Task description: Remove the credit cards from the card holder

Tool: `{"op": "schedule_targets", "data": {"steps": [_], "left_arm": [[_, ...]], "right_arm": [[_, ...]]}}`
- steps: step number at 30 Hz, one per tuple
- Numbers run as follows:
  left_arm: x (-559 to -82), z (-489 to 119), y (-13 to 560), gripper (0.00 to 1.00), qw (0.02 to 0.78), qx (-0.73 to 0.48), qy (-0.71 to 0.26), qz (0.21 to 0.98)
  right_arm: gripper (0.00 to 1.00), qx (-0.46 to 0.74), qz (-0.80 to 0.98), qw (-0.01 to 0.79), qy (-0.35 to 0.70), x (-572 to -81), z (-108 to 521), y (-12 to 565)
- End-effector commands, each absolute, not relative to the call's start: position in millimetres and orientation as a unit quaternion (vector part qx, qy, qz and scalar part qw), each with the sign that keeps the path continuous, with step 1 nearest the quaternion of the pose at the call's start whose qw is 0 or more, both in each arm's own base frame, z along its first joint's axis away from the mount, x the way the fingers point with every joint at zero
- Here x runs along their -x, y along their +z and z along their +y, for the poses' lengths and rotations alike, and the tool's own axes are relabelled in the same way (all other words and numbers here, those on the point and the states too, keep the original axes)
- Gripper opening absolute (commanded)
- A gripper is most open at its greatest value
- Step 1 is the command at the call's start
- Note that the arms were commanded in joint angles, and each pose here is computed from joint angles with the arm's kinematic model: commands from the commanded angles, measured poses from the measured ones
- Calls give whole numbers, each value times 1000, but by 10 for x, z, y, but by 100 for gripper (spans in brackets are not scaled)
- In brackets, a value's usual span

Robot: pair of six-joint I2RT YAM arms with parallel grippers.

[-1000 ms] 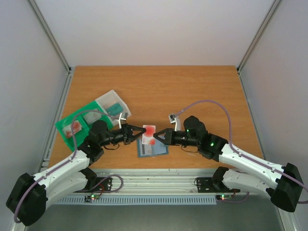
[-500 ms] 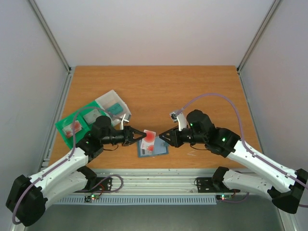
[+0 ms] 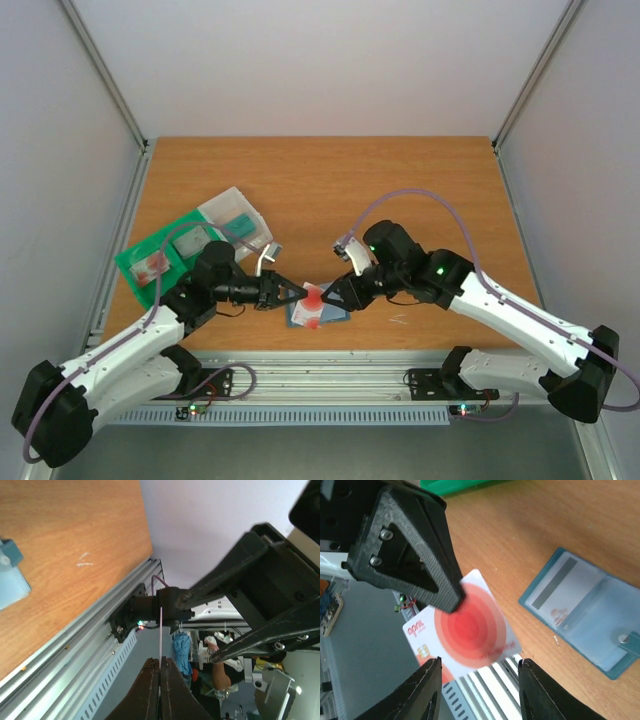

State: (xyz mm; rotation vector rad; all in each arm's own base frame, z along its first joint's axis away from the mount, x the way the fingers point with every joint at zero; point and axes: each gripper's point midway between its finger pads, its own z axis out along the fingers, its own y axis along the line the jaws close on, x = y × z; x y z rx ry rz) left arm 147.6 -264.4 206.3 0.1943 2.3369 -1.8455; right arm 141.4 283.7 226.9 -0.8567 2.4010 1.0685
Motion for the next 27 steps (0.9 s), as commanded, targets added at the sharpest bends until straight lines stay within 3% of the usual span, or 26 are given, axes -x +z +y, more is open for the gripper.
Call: {"op": "schedule_targets", "data": {"steps": [1,7,12,16,27], "left_arm": [[-1317,-2763,2236,1,78,-123,-637,757],[-1215,-2870,2236,1,65,-150,-642,750],[-1174,-2875,2290,0,69,-161,-647,742],[-1154,-2857,2329,1,77,-167,-650,737],[-1096,-2822,2404,0,81,-179,-649,735]], "right_arm": [[46,334,836,161,404,-1332,2975,2337],[49,349,823,128,429,-1263,3099,2318],[40,367,799,100,466,-1091,3123,2371],[49,366,808,99,451,-1088,3066,2297],[48,368,823,93,424,-1070,2954,2183]]}}
